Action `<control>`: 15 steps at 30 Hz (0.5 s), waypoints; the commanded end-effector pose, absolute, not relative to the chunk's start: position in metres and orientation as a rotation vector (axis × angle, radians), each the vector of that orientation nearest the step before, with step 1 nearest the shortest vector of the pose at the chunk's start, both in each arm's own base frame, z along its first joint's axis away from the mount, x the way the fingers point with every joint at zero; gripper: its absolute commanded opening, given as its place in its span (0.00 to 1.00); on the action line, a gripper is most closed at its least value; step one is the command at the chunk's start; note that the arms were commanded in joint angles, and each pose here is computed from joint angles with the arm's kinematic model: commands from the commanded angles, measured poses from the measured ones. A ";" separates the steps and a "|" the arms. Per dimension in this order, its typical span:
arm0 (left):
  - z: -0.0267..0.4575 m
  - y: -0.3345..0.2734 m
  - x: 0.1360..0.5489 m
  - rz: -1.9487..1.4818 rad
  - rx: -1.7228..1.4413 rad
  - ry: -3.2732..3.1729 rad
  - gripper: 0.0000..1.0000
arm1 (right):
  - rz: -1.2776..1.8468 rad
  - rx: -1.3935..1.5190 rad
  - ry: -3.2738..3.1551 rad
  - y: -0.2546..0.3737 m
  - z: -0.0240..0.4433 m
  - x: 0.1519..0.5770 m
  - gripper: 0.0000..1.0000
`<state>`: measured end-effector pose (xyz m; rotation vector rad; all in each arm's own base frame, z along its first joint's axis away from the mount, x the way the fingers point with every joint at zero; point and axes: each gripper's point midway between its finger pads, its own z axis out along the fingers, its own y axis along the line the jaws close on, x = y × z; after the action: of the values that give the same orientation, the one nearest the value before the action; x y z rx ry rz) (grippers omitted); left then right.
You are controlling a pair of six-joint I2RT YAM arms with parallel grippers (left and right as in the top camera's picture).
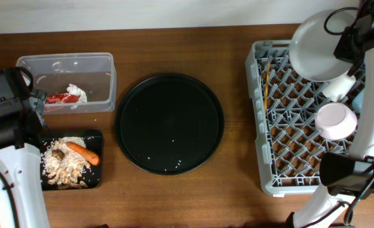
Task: Sort waste into correct bins and load items into the dishwasher rack
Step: 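Lift the white plate and carry it right into the rack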
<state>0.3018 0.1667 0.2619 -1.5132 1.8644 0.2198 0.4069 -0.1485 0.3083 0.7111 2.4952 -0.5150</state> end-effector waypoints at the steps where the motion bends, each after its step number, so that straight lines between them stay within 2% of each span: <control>1: 0.262 0.169 0.301 0.225 -1.526 1.851 0.99 | -0.722 0.764 2.416 -0.174 0.309 0.408 0.04; 6: 0.262 0.169 0.301 0.225 -1.526 1.851 0.99 | -0.856 0.775 2.418 -0.188 0.282 0.417 0.04; 15: 0.262 0.169 0.301 0.225 -1.526 1.851 0.99 | -0.984 0.641 2.485 -0.159 0.224 0.430 0.04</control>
<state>0.3017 0.1666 0.2619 -1.5133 1.8647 0.2200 0.4294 -0.1639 0.2277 0.6659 2.5095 -0.8890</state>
